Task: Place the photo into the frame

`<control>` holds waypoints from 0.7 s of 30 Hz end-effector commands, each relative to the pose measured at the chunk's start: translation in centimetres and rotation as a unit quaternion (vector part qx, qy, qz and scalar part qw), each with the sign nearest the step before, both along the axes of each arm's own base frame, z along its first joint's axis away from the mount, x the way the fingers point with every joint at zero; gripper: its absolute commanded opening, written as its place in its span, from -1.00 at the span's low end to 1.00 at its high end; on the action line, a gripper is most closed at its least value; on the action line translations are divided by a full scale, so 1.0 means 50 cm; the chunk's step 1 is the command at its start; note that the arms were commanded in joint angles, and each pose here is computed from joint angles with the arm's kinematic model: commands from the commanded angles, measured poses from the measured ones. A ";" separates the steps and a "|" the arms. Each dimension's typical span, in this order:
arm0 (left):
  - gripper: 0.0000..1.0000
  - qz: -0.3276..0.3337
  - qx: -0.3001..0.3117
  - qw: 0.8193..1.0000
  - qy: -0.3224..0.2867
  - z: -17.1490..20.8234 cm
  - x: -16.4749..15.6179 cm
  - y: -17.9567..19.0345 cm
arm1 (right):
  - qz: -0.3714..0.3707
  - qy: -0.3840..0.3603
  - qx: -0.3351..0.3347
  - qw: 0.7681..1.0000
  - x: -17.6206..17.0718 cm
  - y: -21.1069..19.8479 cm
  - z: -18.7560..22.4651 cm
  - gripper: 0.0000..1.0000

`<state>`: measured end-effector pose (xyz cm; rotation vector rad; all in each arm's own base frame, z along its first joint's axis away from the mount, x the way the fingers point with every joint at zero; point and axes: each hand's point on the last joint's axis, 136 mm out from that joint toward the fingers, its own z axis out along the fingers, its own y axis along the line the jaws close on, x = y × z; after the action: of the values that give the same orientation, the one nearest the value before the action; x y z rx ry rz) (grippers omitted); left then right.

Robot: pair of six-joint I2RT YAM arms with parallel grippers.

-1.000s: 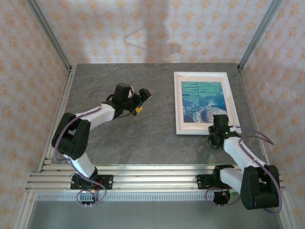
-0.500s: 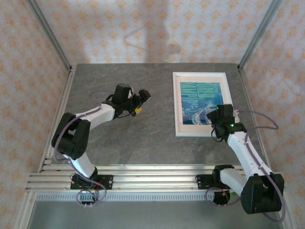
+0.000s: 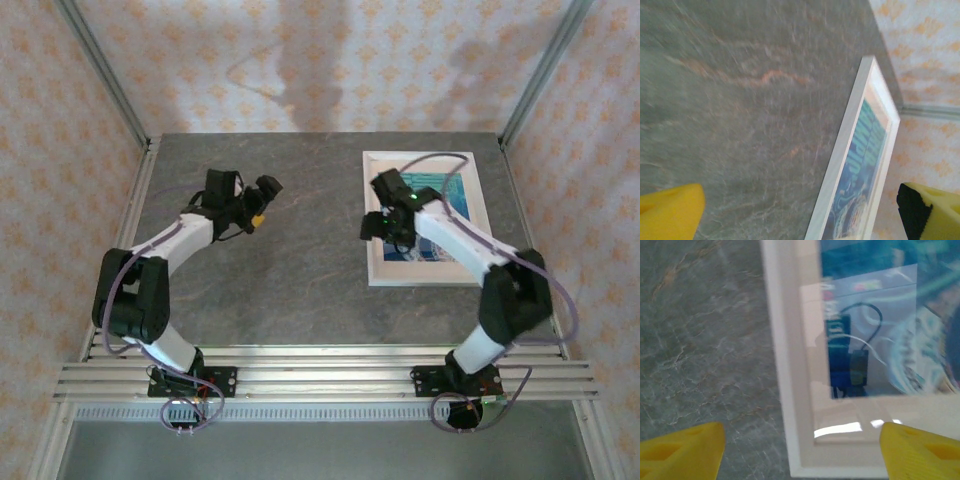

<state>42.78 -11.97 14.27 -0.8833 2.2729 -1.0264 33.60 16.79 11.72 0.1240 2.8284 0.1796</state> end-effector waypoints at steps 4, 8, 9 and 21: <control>1.00 -0.014 0.050 0.998 0.024 -0.011 -0.062 0.056 | 0.064 0.009 -0.121 0.991 0.086 -0.013 -0.035 0.54; 1.00 -0.014 0.053 0.998 0.039 -0.035 -0.089 0.059 | 0.088 0.023 -0.145 0.985 0.129 0.002 -0.074 0.47; 1.00 -0.015 0.054 0.997 0.043 -0.040 -0.094 0.059 | 0.093 0.026 -0.146 0.985 0.137 0.007 -0.083 0.44; 1.00 -0.009 0.078 0.996 0.047 -0.031 -0.100 0.085 | 0.123 0.049 -0.160 0.978 0.179 0.031 -0.158 -0.17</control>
<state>37.57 -8.61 11.52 -0.8817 2.4266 -0.8609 42.56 19.18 4.02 -0.2635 2.9046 -0.1620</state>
